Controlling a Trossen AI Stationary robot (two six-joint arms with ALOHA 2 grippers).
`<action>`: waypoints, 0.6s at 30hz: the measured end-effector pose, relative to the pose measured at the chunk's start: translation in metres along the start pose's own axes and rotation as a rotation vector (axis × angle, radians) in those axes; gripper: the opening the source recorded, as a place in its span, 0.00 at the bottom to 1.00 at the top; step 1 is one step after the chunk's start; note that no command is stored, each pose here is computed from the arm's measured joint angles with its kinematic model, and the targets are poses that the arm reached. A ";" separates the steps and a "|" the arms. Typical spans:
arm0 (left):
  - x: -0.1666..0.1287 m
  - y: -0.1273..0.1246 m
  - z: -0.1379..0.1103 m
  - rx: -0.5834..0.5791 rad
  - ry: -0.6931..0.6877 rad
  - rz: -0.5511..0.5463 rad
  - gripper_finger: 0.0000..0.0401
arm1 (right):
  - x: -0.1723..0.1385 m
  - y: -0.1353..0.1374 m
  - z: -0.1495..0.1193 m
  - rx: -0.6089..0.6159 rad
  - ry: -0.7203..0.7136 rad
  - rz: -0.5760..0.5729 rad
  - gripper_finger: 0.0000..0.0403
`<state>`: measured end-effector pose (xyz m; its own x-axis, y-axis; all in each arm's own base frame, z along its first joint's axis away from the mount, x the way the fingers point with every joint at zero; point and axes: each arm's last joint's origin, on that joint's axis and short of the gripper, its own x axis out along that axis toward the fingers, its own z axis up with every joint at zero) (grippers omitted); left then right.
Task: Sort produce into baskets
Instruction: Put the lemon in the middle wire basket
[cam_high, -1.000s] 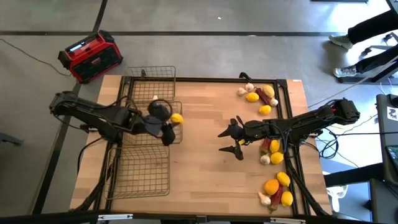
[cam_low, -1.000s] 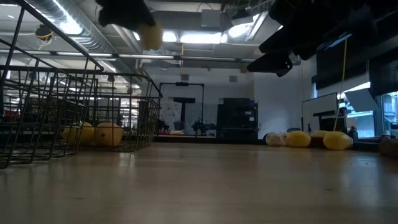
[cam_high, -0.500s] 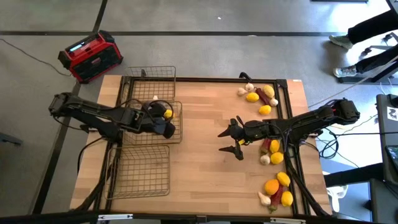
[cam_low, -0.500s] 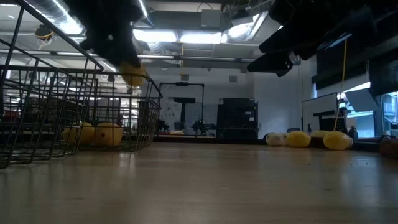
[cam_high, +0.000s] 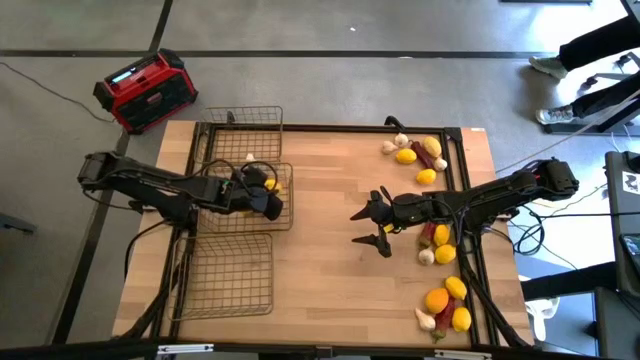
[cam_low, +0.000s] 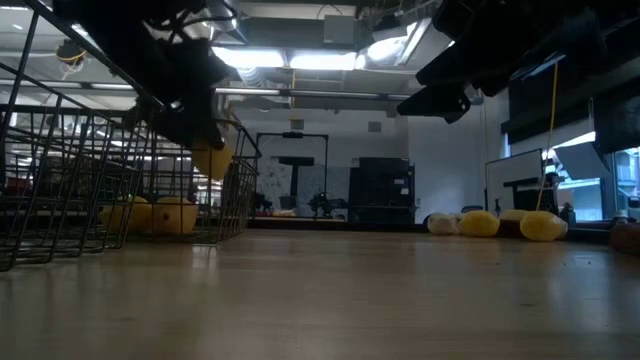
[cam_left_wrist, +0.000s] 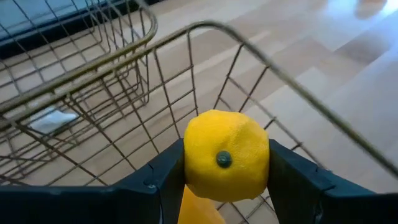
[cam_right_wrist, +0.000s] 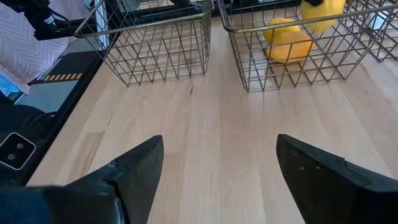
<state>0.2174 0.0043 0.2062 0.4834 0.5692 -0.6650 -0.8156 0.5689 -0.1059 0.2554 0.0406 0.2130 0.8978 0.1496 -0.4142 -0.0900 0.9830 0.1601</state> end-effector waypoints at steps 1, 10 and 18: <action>0.002 0.002 -0.002 -0.001 0.002 0.004 0.46 | 0.000 0.000 0.000 -0.002 0.000 0.000 0.76; 0.016 0.016 -0.019 -0.030 0.016 0.042 0.46 | 0.000 0.000 0.000 -0.009 -0.001 -0.004 0.76; 0.021 0.024 -0.029 -0.016 0.035 0.074 0.46 | 0.000 0.000 0.000 -0.009 -0.003 -0.014 0.76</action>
<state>0.1987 0.0126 0.1677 0.4099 0.5881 -0.6972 -0.8539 0.5162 -0.0666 0.2555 0.0402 0.2131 0.9004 0.1354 -0.4135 -0.0812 0.9859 0.1460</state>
